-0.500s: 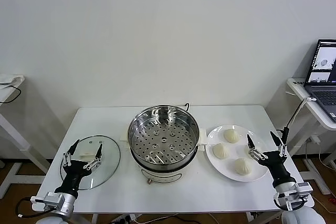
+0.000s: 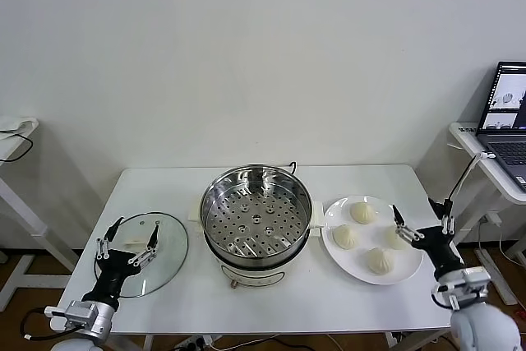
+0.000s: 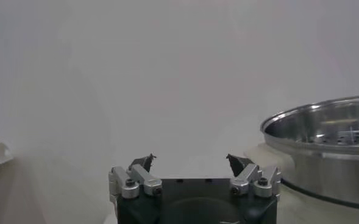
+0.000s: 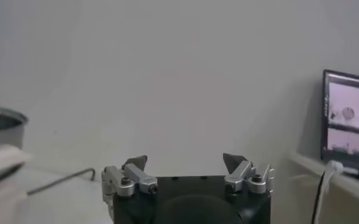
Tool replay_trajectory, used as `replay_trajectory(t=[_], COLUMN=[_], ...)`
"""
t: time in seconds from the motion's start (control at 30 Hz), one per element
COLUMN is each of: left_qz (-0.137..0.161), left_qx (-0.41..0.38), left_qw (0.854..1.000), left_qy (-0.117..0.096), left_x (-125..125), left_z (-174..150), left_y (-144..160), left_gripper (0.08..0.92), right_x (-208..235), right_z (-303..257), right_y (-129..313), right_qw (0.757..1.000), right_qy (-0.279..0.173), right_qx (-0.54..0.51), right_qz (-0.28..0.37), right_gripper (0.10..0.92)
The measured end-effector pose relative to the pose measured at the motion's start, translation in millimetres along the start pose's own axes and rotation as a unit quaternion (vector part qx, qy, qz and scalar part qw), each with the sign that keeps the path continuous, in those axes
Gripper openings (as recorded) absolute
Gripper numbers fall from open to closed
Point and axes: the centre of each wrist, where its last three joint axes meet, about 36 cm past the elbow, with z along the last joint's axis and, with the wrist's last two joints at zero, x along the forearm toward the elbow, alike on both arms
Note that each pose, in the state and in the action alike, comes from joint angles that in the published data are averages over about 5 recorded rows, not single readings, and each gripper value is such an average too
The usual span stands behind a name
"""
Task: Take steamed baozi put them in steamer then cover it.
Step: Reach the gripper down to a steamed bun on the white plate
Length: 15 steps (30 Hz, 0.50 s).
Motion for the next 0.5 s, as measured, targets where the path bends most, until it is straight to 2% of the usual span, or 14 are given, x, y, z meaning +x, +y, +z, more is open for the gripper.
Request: replay_trajectory(t=[0.2, 0.5], left_qz=[0.007, 0.017], left_qx=[-0.003, -0.008], left_qw=[1.0, 1.0], left_qy=[-0.003, -0.008], left_x=[-1, -2], left_z=[1, -1], left_y=[-3, -8], left_gripper=[0.823, 0.823], right_x=[-34, -105], right_z=[-16, -46], right_y=[-42, -80], right_qw=[0.987, 0.933], right_qy=[0.04, 0.104], right_qx=[0.13, 0.244], right_qz=[-0.083, -0.242], right_gripper=[0.823, 0.823])
